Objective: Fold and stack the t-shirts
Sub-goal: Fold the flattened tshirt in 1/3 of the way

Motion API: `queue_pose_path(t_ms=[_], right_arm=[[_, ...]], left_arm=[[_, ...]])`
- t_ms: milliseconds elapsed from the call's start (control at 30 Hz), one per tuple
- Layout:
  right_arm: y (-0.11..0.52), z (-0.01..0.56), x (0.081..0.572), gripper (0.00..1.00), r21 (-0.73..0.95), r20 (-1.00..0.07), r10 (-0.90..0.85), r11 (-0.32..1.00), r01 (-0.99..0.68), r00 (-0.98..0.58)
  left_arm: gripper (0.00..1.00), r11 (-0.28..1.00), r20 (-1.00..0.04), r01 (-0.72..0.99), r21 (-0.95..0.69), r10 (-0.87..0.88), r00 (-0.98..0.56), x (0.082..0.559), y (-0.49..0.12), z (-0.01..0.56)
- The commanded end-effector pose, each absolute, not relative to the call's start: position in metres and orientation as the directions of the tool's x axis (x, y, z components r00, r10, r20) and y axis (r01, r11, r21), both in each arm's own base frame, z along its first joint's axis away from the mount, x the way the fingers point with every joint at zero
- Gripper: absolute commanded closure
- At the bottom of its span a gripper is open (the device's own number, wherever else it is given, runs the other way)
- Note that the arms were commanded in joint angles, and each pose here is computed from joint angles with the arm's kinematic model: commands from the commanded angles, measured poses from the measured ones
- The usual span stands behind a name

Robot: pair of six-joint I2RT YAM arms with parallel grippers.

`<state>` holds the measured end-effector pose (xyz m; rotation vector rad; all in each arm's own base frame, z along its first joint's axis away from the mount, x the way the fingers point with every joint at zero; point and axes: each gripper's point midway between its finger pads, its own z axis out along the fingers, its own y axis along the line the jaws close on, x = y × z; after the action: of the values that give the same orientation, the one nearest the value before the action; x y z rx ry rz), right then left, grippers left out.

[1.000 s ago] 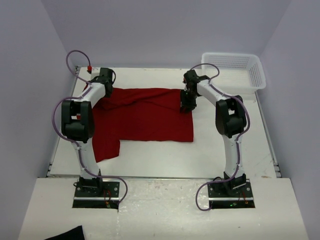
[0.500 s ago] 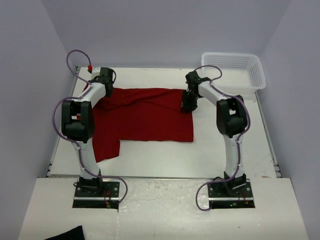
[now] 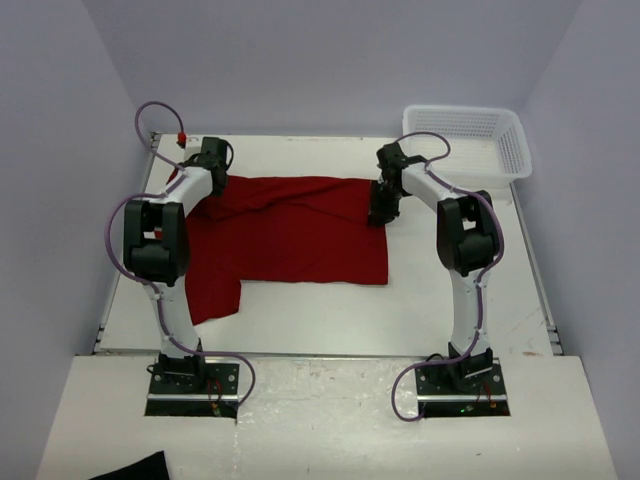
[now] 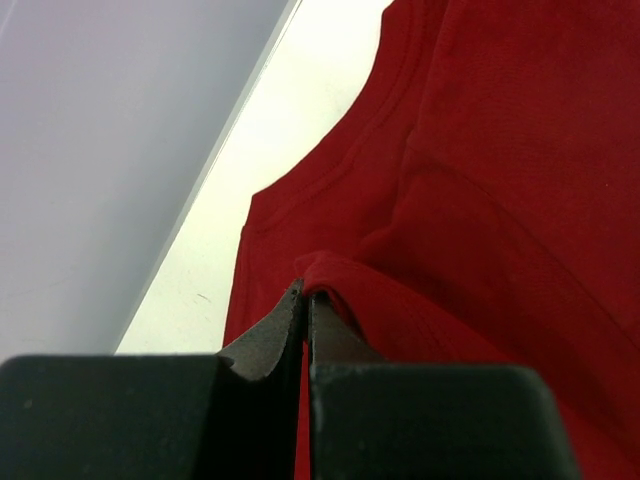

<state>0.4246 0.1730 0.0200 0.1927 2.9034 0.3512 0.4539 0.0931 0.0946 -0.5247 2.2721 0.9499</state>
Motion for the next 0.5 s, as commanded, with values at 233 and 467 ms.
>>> queue_pose_path(t_ms=[233, 467], right_arm=[[0.183, 0.037, 0.446, 0.94, 0.305, -0.247, 0.175, 0.948, 0.095, -0.953], [0.179, 0.049, 0.454, 1.00, 0.292, -0.292, 0.173, 0.953, 0.085, -0.941]], left_arm=[[1.00, 0.649, -0.697, -0.580, 0.493, -0.104, -0.709, 0.457, 0.093, 0.103], [1.00, 0.652, -0.701, -0.583, 0.486, -0.107, -0.705, 0.457, 0.093, 0.105]])
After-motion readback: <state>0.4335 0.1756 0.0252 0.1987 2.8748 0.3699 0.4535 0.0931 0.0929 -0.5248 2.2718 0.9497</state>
